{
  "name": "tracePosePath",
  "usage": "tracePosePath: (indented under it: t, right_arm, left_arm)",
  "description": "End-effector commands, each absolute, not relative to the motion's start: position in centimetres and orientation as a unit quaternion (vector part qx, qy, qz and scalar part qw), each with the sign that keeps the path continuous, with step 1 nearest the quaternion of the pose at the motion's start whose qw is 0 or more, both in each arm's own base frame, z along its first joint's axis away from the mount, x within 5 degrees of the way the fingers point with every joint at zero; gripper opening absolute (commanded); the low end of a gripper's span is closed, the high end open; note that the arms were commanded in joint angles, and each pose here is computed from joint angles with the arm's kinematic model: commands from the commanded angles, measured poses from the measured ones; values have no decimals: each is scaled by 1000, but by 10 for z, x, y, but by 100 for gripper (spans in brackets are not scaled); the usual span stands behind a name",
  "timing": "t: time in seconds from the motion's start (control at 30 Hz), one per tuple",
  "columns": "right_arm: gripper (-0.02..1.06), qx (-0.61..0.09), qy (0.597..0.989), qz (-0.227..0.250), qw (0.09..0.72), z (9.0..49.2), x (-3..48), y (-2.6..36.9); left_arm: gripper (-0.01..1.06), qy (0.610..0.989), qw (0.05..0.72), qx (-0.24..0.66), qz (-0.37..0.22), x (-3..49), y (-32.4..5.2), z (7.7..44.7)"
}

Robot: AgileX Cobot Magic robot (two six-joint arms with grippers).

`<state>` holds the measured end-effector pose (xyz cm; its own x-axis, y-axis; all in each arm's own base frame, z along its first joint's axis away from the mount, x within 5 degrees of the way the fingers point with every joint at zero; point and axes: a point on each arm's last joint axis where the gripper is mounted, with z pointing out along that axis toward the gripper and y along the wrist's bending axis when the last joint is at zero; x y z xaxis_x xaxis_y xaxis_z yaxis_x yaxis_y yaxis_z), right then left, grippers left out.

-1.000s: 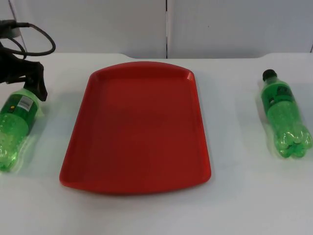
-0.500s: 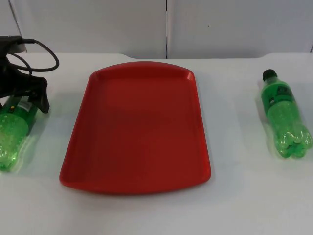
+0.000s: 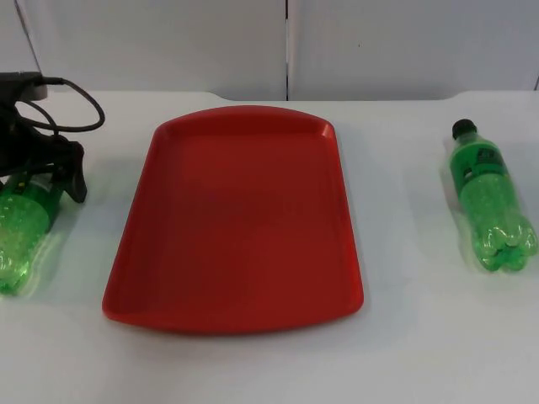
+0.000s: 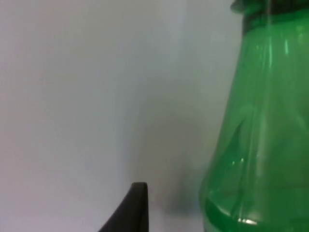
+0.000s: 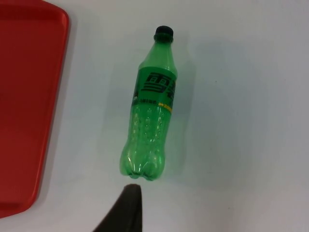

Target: Place the bottle upright on the tray.

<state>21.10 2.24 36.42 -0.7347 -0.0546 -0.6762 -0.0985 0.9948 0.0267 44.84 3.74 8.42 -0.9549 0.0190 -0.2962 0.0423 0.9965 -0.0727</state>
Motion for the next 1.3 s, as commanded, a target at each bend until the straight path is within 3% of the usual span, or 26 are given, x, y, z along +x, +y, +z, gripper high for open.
tracePosePath:
  t: [0.0,0.5,0.57,0.6,0.63,0.7,0.8,0.83,0.9,0.93,1.27]
  right_arm:
    - [104,-45,929,29,366,366,211,22]
    - [104,-45,929,29,365,366,211,22]
    - [104,-45,929,29,365,366,211,22]
    - [104,-45,929,29,365,366,211,22]
    - [104,-45,929,29,365,366,211,22]
    - [104,-45,929,29,365,366,211,22]
    - [104,-45,929,29,365,366,211,22]
    - [104,-45,929,29,365,366,211,22]
    - [104,-45,929,29,365,366,211,22]
    - [104,-45,929,29,365,366,211,22]
    - [104,-45,929,29,365,366,211,22]
  left_arm:
    - [100,988,150,20,-38,450,38,87]
    - [98,989,143,29,-38,449,38,79]
    - [90,988,146,29,-38,450,38,80]
    - [81,988,145,29,-38,450,38,81]
    - [81,988,145,29,-38,450,38,81]
    - [66,988,144,29,-39,450,38,81]
    - [32,989,141,29,-40,450,38,81]
    - [32,989,141,29,-40,450,38,81]
    - [6,989,138,29,-41,449,37,83]
    - [0,989,137,30,-42,449,37,84]
    - [0,985,161,26,-58,443,33,139]
